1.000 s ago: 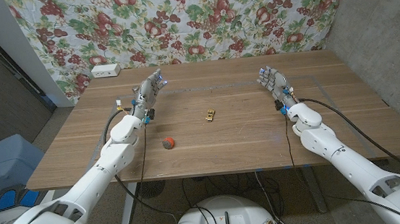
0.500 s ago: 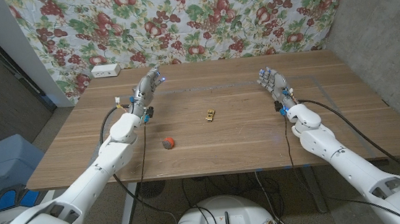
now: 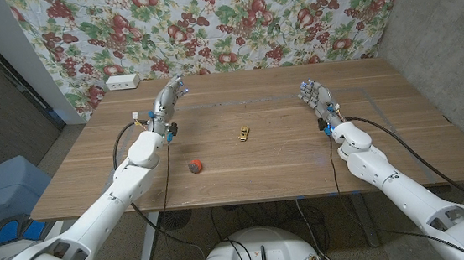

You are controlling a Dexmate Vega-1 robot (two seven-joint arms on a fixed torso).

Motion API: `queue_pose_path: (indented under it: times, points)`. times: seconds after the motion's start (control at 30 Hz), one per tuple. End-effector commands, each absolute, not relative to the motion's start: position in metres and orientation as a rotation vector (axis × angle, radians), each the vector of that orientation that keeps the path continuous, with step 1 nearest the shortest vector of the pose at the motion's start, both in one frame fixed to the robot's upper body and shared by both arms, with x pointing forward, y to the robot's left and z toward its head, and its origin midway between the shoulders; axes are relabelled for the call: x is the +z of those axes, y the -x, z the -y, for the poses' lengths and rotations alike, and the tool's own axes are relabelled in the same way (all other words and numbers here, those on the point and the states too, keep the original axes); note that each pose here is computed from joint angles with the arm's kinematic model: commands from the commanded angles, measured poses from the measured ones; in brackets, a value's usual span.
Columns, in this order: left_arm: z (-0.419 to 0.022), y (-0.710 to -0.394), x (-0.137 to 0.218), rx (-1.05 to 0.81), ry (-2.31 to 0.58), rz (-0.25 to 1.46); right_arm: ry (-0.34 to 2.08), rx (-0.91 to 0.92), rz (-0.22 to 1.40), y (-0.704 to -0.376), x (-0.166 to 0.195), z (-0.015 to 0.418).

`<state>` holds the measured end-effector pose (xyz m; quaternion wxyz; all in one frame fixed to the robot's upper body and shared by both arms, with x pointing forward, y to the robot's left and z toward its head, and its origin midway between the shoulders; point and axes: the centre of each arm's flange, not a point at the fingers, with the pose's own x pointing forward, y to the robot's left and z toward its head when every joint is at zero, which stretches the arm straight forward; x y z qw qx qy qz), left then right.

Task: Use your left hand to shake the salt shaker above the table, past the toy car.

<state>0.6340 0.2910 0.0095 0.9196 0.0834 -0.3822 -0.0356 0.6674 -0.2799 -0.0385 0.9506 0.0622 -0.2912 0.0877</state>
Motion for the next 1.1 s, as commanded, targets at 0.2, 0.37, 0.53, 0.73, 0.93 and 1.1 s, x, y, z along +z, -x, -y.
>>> queue_pose_path:
  times: [0.2,0.37,0.53,0.73,0.93,1.1]
  points:
    - [-0.299,-0.624,0.005,0.069,-0.165,0.821,-0.128,0.182,0.589,-0.669,-0.037,0.276]
    - [-0.301,-0.621,0.003,0.106,-0.162,0.829,-0.128,0.185,0.586,-0.67,-0.036,0.275]
    - [-0.304,-0.617,0.003,0.135,-0.163,0.831,-0.122,0.188,0.583,-0.67,-0.036,0.274]
    - [-0.305,-0.614,0.002,0.166,-0.172,0.834,-0.126,0.19,0.579,-0.671,-0.037,0.273]
    - [-0.306,-0.61,0.002,0.208,-0.196,0.836,-0.124,0.191,0.577,-0.67,-0.037,0.273]
    - [-0.307,-0.605,0.001,0.255,-0.225,0.814,-0.128,0.197,0.574,-0.67,-0.037,0.273]
